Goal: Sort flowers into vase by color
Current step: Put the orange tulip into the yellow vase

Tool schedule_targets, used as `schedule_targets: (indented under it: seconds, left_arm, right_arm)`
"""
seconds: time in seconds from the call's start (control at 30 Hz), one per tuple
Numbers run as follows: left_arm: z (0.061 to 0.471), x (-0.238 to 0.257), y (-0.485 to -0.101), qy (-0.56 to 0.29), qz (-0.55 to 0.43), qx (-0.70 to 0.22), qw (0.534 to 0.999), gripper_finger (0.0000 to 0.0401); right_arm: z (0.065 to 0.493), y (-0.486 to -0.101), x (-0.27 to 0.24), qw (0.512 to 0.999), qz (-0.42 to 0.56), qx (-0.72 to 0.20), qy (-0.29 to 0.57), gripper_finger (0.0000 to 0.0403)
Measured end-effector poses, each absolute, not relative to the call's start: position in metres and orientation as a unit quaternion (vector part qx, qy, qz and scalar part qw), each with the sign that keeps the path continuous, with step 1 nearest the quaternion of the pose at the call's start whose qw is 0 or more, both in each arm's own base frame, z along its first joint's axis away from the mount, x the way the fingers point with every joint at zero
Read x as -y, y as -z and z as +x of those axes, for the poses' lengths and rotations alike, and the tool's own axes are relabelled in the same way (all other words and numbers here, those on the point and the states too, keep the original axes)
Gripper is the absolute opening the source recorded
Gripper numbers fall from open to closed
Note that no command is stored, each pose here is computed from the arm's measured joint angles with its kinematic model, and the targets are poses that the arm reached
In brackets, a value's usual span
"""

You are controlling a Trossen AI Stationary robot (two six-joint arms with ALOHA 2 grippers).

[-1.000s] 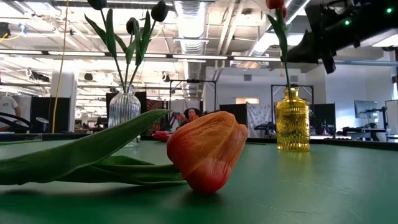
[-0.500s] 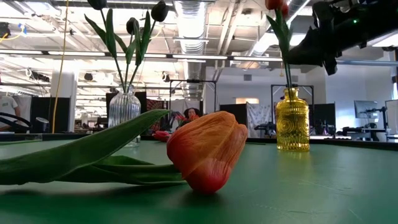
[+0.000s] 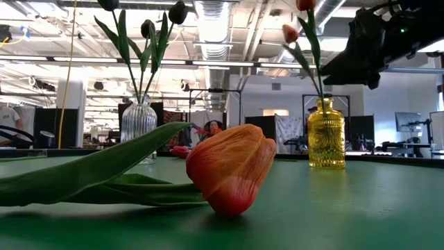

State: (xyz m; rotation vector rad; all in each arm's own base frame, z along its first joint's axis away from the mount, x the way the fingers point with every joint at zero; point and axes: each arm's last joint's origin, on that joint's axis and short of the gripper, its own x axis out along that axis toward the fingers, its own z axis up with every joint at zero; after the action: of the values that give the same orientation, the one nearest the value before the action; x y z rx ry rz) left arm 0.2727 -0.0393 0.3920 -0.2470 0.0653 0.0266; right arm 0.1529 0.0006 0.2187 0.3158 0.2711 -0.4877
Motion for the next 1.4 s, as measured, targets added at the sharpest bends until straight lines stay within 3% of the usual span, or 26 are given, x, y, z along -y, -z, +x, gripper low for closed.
schedule_targets:
  seconds: [0.37, 0.87, 1.2, 1.4]
  left_arm:
    - [0.272, 0.044, -0.389, 0.065, -0.110, -0.060, 0.990, 0.0153]
    - [0.251, 0.087, -0.356, 0.177, -0.059, -0.244, 0.952, 0.0153]
    - [0.247, 0.138, -0.317, 0.174, -0.066, -0.369, 0.911, 0.0153]
    - [0.261, 0.176, -0.274, 0.181, -0.059, -0.441, 0.877, 0.0153]
  right_arm:
    - [0.147, -0.224, -0.003, 0.960, 0.170, -0.132, 0.178, 0.0220]
    - [0.148, -0.247, -0.020, 0.965, 0.216, -0.140, 0.052, 0.0221]
    - [0.160, -0.241, -0.046, 0.958, 0.210, -0.195, -0.003, 0.0202]
    - [0.166, -0.233, -0.058, 0.955, 0.197, -0.222, -0.021, 0.0196]
